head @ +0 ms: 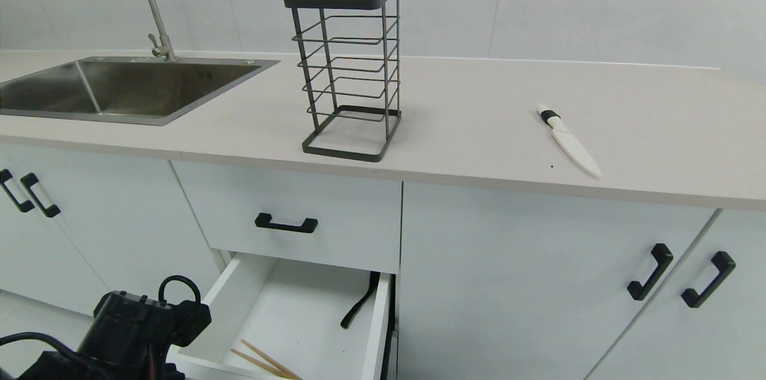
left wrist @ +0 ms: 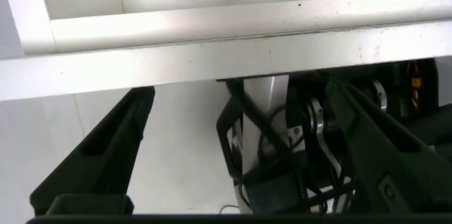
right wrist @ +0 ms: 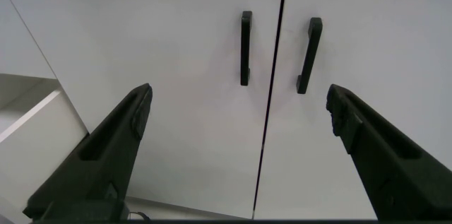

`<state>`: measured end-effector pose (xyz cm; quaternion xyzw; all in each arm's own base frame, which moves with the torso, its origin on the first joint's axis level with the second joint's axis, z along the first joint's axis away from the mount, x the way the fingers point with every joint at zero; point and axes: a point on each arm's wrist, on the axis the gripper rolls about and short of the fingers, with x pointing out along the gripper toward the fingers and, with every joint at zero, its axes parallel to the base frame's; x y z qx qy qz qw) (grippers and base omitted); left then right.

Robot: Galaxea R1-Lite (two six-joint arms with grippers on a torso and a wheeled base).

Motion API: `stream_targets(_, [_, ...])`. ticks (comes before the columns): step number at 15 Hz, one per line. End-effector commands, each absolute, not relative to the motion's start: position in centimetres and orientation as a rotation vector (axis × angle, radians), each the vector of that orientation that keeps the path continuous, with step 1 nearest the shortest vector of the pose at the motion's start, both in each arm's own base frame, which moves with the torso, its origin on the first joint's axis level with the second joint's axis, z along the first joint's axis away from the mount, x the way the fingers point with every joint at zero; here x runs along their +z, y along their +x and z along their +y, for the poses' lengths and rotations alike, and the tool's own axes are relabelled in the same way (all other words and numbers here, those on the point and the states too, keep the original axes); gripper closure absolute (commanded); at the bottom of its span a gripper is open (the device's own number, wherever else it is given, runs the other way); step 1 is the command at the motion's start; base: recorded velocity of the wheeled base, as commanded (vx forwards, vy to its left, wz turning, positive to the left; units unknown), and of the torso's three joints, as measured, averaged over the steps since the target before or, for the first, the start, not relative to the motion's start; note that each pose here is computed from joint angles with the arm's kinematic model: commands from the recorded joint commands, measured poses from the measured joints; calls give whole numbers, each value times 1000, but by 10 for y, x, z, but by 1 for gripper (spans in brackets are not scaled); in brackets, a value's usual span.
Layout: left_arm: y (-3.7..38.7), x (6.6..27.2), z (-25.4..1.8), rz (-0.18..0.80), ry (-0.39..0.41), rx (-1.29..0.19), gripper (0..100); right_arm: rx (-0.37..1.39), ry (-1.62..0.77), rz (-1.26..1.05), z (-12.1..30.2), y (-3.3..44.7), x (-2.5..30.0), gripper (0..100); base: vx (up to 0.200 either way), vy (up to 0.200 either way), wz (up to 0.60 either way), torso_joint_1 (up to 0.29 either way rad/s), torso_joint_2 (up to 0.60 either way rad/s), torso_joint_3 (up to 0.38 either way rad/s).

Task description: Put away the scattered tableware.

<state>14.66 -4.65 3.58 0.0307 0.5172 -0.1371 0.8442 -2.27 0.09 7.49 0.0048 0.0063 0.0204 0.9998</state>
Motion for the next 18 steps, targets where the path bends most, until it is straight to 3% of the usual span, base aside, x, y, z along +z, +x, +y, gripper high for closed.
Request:
stream_targets(1, [152, 30, -48, 1093, 64, -288, 0, 41, 9, 14, 1, -23, 75, 0, 0, 0, 0, 0, 0, 0])
stream_targets(18, [201, 13, -60, 871, 25, -297, 0, 41, 9, 14, 1, -23, 75, 0, 0, 0, 0, 0, 0, 0])
